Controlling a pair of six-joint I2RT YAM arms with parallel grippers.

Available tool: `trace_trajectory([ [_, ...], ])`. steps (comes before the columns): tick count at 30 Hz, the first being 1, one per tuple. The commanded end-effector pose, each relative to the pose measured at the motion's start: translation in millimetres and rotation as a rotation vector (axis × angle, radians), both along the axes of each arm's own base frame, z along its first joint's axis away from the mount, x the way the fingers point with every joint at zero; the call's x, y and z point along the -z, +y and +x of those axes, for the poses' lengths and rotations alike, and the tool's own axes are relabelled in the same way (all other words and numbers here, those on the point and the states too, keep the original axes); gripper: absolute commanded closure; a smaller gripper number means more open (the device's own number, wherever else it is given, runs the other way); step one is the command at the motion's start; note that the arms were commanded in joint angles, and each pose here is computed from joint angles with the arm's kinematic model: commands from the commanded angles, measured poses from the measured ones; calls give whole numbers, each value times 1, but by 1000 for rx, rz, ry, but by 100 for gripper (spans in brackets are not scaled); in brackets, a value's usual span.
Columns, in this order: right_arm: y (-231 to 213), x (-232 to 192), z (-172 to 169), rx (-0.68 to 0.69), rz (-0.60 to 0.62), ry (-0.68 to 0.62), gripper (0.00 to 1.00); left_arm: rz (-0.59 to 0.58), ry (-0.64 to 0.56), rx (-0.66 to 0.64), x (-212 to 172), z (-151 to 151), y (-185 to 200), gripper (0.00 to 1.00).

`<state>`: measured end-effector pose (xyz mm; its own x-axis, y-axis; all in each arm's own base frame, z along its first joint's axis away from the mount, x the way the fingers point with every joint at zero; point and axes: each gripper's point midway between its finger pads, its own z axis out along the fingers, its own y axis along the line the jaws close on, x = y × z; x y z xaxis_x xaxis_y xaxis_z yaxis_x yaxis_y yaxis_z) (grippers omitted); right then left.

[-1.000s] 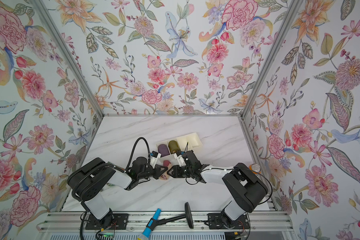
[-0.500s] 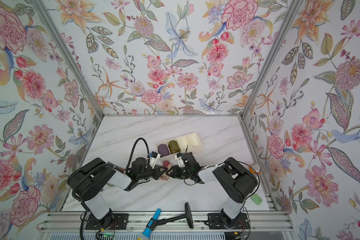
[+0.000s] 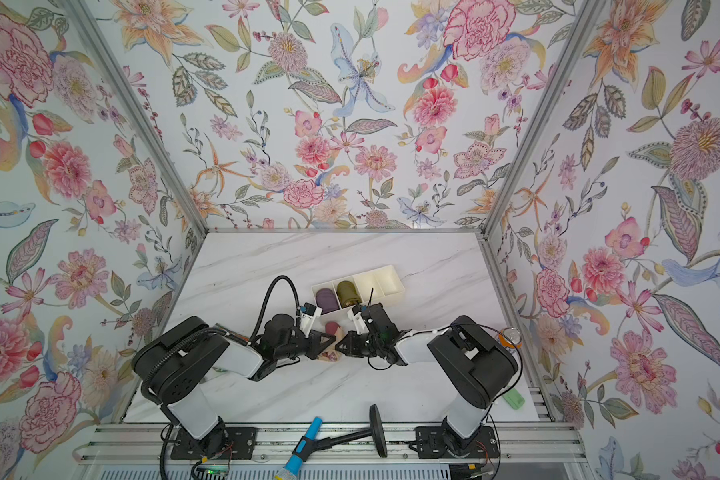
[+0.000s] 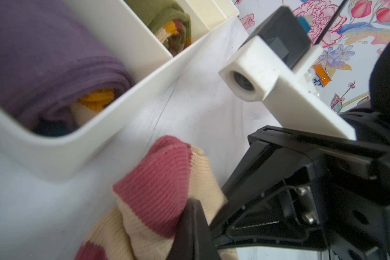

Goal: Roll the socks
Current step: 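Press the roll together between the right and left grippers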

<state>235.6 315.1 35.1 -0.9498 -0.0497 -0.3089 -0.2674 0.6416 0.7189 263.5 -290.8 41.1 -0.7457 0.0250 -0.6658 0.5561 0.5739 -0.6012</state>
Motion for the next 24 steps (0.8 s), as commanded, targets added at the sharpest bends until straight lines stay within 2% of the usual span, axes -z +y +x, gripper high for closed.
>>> trace_trajectory([
  [1,-21,5,2,-3,-147,-37,99,187,154,23,49,-28,20,100],
  [7,-31,-2,-1,-59,-249,-61,99,278,127,70,46,-29,6,100],
  [15,-42,-11,-2,-66,-315,-89,99,415,116,106,47,-31,3,100],
  [24,-40,-20,-3,-85,-372,-121,98,434,116,137,49,-37,-7,100],
])
